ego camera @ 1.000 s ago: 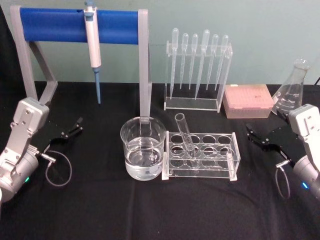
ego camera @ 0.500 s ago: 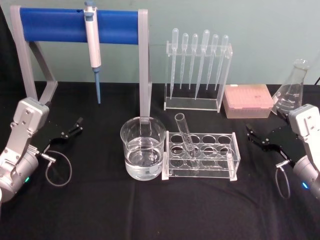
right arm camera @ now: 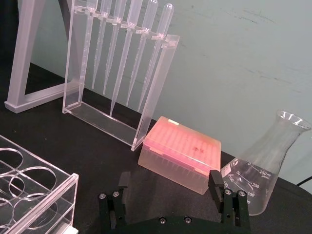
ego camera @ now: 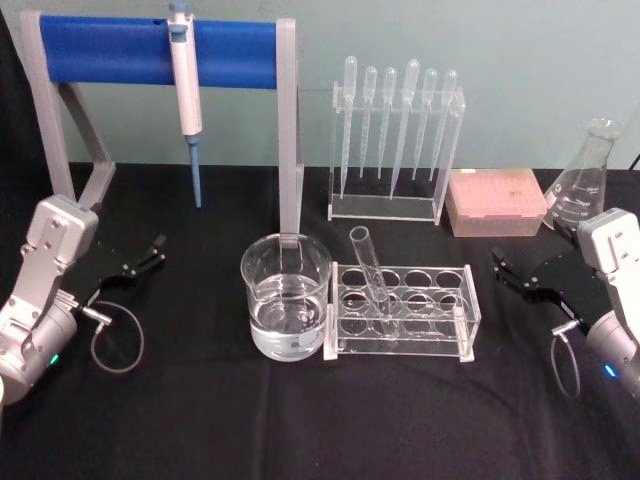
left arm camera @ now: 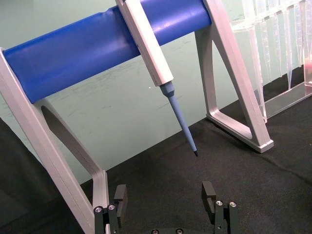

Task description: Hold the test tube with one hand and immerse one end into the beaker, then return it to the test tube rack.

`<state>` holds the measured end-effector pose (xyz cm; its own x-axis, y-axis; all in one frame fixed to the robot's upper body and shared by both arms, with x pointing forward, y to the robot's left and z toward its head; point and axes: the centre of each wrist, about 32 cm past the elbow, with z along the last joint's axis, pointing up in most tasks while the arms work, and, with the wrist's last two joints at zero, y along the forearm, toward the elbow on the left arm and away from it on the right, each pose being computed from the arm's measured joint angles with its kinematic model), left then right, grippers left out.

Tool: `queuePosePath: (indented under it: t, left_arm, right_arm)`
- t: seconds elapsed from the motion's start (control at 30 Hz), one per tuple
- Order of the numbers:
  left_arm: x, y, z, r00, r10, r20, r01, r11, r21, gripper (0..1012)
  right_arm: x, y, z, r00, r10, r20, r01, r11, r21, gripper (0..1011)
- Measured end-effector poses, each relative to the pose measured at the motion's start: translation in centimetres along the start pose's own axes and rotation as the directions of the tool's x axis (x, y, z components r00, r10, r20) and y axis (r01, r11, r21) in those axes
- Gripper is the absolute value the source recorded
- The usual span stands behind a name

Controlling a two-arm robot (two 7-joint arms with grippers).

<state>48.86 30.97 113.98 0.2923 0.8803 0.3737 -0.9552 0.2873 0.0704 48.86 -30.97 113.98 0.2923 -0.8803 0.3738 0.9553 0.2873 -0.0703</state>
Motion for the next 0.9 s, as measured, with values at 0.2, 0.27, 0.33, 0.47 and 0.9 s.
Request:
queuePosePath:
  t: [0.2, 0.27, 0.33, 0.47, 0.9]
  left_arm:
    - [0.0, 0.0, 0.0, 1.0, 0.0, 0.0, 0.0, 1.0, 0.0, 1000]
    - [0.0, 0.0, 0.0, 1.0, 0.0, 0.0, 0.0, 1.0, 0.0, 1000]
    - [0.0, 0.0, 0.0, 1.0, 0.0, 0.0, 0.0, 1.0, 0.0, 1000]
    - [0.0, 0.0, 0.0, 1.0, 0.0, 0.0, 0.0, 1.0, 0.0, 1000]
    - [0.0, 0.0, 0.0, 1.0, 0.0, 0.0, 0.0, 1.0, 0.0, 1000]
  right_arm:
    - [0.0, 0.0, 0.0, 1.0, 0.0, -0.001, 0.0, 1.0, 0.001, 1003]
    - [0.2, -0.1, 0.4, 1.0, 0.005, -0.01, -0.004, 1.0, 0.016, 1003]
    - [0.6, -0.3, 1.1, 1.0, 0.016, -0.026, -0.015, 0.999, 0.043, 1003]
    - [1.8, -1.1, 2.7, 0.998, 0.047, -0.052, -0.042, 0.995, 0.095, 1003]
    - [6.8, -4.4, 6.7, 0.932, 0.358, -0.056, -0.341, 0.917, 0.206, 1002]
